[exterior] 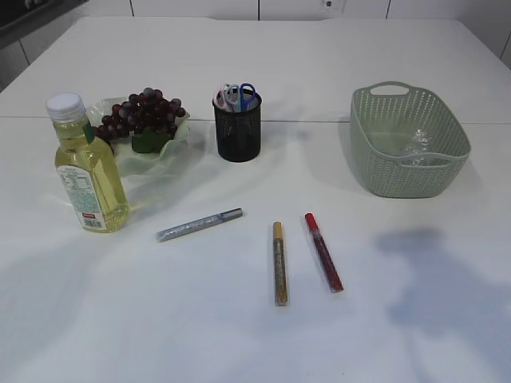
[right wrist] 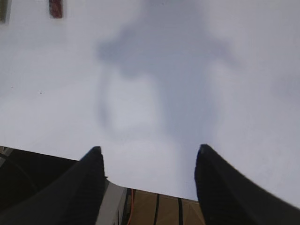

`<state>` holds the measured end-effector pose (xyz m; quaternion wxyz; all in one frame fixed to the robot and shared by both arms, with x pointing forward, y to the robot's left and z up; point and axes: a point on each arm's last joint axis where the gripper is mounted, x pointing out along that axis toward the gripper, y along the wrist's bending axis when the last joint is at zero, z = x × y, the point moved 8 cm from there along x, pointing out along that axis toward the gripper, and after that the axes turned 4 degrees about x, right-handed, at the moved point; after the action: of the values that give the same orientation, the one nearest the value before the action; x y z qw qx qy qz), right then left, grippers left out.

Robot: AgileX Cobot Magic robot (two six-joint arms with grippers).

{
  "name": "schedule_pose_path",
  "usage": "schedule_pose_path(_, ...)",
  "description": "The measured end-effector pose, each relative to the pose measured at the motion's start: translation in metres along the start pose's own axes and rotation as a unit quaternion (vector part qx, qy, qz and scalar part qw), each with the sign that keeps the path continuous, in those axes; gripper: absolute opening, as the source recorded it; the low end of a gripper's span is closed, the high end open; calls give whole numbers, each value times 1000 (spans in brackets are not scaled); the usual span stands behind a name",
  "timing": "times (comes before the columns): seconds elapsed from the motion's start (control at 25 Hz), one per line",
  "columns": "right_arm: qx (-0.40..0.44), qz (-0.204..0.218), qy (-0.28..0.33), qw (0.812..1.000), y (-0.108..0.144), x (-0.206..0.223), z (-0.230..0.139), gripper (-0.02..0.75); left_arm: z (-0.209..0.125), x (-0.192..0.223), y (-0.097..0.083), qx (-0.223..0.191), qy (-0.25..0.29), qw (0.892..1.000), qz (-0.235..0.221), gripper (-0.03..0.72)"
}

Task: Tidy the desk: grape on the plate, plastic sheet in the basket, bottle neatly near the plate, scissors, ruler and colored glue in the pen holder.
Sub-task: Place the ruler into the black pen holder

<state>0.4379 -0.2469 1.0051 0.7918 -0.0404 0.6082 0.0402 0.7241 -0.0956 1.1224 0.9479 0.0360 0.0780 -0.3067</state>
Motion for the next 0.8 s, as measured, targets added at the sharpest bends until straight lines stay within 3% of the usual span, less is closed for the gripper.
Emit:
schedule_pose_path(0.24,-3,-9,-2,1000,-3,0,1,476,-8,21,-9,31,-69,997,-18,270)
schedule_pose_path(0.6,-6,-16,-4,1000,-6,0,1,475,-48,46,-17,37,-73,996,-33,270)
schedule_pose_path(0.8,-13,-40,-27,999,-16,-9,1,475,-70,57,-30,25,-77,995,-49,270)
